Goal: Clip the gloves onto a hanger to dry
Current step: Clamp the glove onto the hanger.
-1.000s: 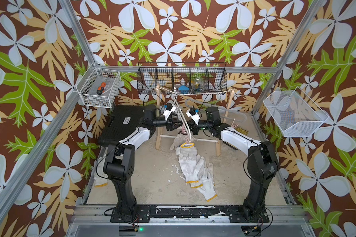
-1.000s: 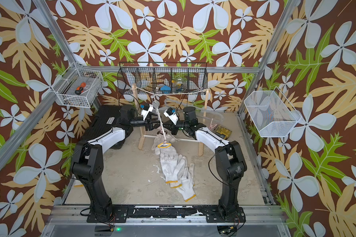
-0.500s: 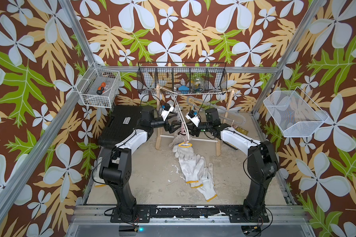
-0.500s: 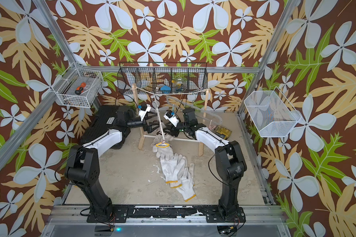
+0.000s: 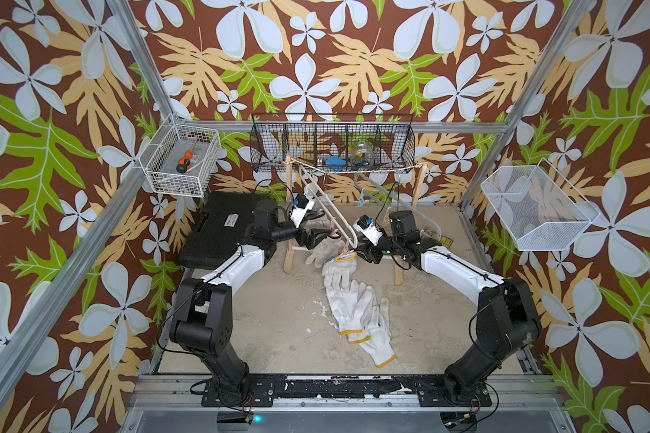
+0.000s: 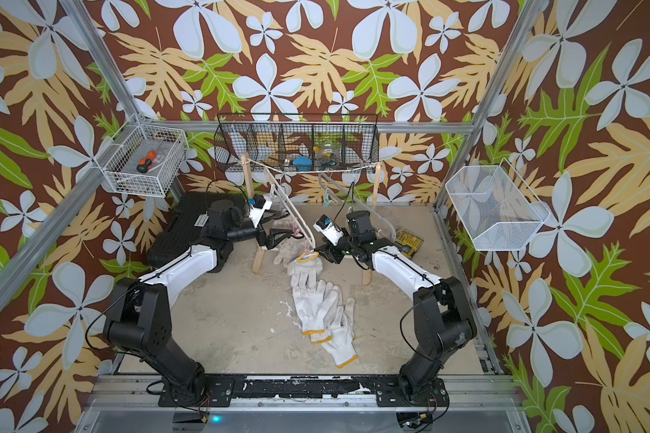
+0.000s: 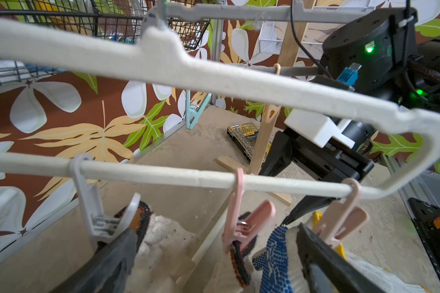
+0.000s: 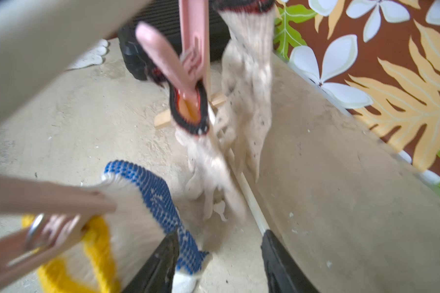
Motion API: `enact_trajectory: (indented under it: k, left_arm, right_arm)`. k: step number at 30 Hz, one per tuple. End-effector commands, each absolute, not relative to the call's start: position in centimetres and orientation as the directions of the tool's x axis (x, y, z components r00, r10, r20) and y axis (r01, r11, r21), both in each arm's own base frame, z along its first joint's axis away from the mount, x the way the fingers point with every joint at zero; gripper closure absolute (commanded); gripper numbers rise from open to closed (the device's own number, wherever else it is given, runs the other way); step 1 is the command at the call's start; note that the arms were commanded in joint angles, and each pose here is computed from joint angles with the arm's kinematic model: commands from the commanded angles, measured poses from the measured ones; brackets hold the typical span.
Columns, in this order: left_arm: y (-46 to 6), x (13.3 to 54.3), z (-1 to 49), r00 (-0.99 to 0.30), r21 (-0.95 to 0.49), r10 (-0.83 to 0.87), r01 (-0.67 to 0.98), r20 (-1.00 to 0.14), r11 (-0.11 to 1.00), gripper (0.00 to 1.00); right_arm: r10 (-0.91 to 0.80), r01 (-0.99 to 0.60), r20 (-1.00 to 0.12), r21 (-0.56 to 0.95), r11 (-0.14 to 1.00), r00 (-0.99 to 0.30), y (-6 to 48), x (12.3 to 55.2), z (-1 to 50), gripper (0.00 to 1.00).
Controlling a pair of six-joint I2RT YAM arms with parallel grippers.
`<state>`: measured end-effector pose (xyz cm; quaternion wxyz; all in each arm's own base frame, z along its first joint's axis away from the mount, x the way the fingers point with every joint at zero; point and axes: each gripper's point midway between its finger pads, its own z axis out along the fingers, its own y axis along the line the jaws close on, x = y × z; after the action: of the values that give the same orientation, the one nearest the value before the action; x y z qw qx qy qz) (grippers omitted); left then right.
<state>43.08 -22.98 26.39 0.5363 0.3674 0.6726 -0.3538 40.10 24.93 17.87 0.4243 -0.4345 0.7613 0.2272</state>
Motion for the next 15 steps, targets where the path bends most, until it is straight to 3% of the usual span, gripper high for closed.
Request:
enact_trajectory:
  k: [1, 15]
  left_arm:
    - [-22.7, 43.1, 27.1, -0.137, -0.063, 0.113, 0.863, -0.984, 0.502, 0.00]
    - [-21.5, 41.1, 24.8, -0.210, -0.093, 0.154, 0.830, -0.966, 0.549, 0.00]
  right_arm:
    - [-0.441, -0.823, -0.854, -0.027, 0.568, -0.277, 24.1, 40.2, 18.7, 0.45]
    - [-0.504, -0.804, -0.780, -0.003, 0.594, -0.370, 18.9, 31.8, 17.1, 0.45]
